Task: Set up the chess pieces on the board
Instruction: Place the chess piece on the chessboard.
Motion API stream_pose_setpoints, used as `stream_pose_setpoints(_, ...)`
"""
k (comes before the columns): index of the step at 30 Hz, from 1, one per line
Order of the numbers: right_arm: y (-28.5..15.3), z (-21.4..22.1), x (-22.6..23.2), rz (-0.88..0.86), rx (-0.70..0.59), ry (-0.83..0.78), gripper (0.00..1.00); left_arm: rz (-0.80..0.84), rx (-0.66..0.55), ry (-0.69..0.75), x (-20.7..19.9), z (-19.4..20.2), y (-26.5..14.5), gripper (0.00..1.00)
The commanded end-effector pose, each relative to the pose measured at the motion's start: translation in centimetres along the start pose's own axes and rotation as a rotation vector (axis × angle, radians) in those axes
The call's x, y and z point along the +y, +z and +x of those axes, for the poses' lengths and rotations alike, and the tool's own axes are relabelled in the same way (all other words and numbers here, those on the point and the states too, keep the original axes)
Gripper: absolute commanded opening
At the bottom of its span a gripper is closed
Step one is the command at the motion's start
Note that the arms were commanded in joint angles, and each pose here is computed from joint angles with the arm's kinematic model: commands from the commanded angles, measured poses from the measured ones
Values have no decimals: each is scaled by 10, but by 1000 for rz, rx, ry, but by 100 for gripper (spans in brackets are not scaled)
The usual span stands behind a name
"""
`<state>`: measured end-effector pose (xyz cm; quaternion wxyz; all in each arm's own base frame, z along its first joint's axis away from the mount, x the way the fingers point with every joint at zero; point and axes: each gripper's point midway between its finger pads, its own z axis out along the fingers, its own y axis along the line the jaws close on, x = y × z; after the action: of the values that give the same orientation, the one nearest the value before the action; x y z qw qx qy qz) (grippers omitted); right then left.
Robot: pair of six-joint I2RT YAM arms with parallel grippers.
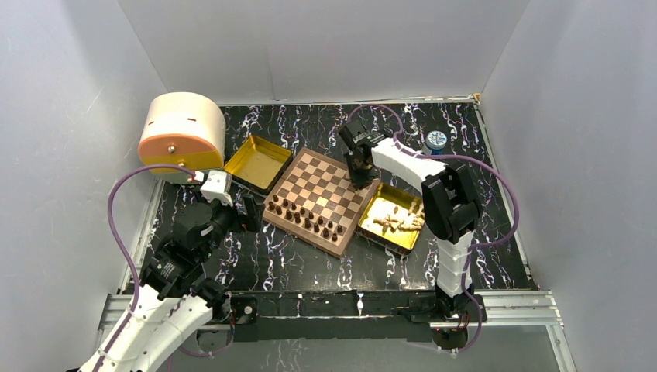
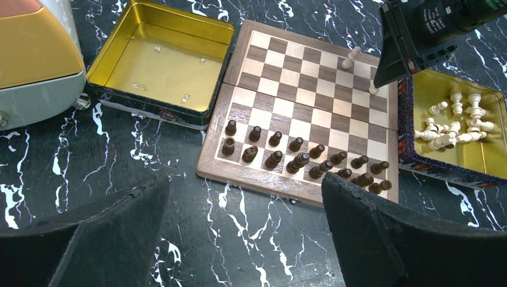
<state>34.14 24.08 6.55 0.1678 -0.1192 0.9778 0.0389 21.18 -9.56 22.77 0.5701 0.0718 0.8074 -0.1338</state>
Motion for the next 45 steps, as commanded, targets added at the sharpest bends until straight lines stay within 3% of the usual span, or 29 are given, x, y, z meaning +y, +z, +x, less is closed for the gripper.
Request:
stream_pose_setpoints(1,-8,-8,-8,17,-7,7,21,-5,-20,8,1,-2,0,95)
stream_pose_setpoints(18,-6,-7,-14,19,12,22,24,-5,-21,8,1,-2,0,95)
stream_pose_setpoints(36,-24,-20,-11,5,-41,46,45,-5,-16,7,1,-2,1,95)
stream_pose_setpoints(45,-61,-21,-27,45,-147,99,41,-1,-5,3,0,0,3,95)
